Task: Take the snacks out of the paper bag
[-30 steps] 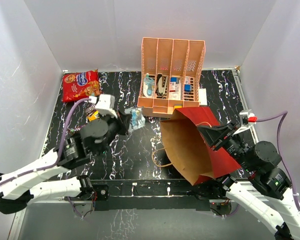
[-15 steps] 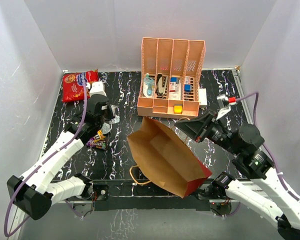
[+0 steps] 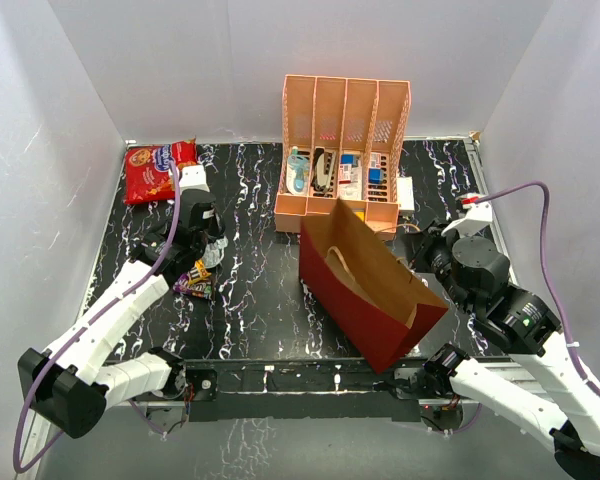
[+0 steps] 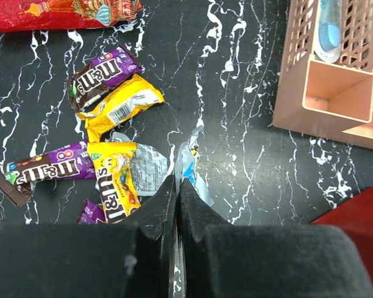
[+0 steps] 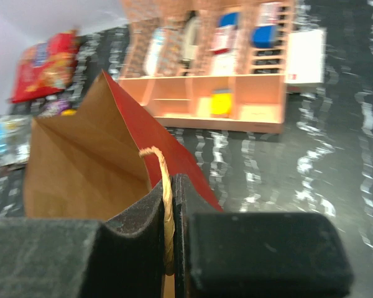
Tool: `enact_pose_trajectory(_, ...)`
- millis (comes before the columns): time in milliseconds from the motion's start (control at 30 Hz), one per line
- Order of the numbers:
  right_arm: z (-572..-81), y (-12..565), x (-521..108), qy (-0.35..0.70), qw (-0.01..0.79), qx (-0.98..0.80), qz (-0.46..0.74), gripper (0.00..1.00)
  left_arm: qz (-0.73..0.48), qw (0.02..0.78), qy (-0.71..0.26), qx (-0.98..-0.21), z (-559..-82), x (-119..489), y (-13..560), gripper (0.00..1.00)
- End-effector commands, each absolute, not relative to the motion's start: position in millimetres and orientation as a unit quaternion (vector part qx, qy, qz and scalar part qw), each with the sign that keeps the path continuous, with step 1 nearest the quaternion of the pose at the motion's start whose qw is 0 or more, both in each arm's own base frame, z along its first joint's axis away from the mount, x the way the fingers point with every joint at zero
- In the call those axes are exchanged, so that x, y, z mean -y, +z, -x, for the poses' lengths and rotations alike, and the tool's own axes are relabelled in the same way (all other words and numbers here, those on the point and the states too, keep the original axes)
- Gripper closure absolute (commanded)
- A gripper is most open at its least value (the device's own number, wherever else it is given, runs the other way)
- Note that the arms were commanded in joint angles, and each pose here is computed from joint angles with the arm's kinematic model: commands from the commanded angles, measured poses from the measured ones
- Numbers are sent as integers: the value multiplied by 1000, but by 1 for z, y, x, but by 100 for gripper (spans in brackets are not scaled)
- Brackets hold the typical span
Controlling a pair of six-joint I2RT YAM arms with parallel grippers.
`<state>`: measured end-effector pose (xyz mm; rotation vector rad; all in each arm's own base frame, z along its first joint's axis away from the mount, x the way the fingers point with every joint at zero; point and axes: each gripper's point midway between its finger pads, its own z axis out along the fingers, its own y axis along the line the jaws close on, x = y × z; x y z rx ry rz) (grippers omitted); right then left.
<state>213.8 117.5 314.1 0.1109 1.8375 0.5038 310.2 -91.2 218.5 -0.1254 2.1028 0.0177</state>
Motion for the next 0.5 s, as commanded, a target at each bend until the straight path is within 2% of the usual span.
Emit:
enact_pose_trajectory(0,-211,314,-52,69,600,-789,-111,92,64,500,30,-863,-320,81,229,100)
enact_pose_trajectory(267,-197,312,-17,29,613,-774,-159,92,87,467,35,-879,-337,69,208,100)
enact_pose_trajectory(467,-187,314,-8,53,624,-757,-185,92,134,426,8,-895,-353,61,179,100)
